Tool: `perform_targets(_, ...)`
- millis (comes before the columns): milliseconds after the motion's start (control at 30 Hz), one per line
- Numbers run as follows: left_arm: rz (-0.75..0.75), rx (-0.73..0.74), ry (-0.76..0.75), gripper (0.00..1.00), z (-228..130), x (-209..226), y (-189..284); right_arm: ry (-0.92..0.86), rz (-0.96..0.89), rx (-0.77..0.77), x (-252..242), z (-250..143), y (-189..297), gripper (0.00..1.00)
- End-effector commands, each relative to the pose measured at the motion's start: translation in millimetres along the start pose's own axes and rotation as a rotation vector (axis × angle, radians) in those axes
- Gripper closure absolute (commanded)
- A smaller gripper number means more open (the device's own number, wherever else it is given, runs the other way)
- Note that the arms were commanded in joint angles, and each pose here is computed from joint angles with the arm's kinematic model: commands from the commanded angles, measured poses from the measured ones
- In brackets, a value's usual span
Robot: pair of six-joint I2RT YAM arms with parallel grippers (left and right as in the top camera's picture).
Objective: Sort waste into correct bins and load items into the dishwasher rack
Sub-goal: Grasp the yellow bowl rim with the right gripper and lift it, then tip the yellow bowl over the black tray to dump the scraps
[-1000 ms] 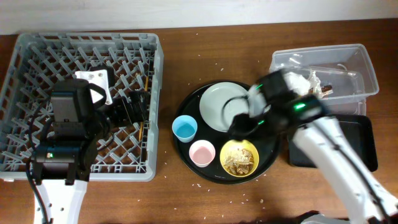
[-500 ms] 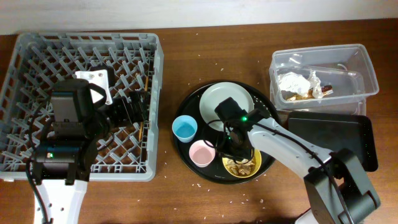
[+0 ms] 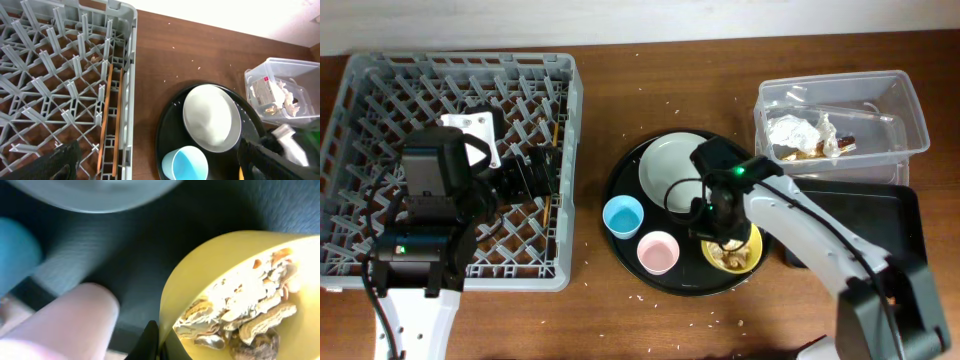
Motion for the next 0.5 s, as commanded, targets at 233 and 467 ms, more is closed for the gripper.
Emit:
perform_targets(233, -0.012, -0.018, 0.001, 0.01, 5, -2, 4, 0.061, 0.204, -0.32, -84, 24, 121, 0.96)
perform_targets(467, -0.012, -0.018, 0.001, 0.01, 5, -2, 4, -0.013, 0.66, -0.39, -170, 48, 108, 0.96)
Point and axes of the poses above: each gripper's point midway between its finger pads, its own y axis back along the fingers, its own x axis along the line the jaws close on, z = x × y, the point moved 6 cm from there along y, back along the fingers
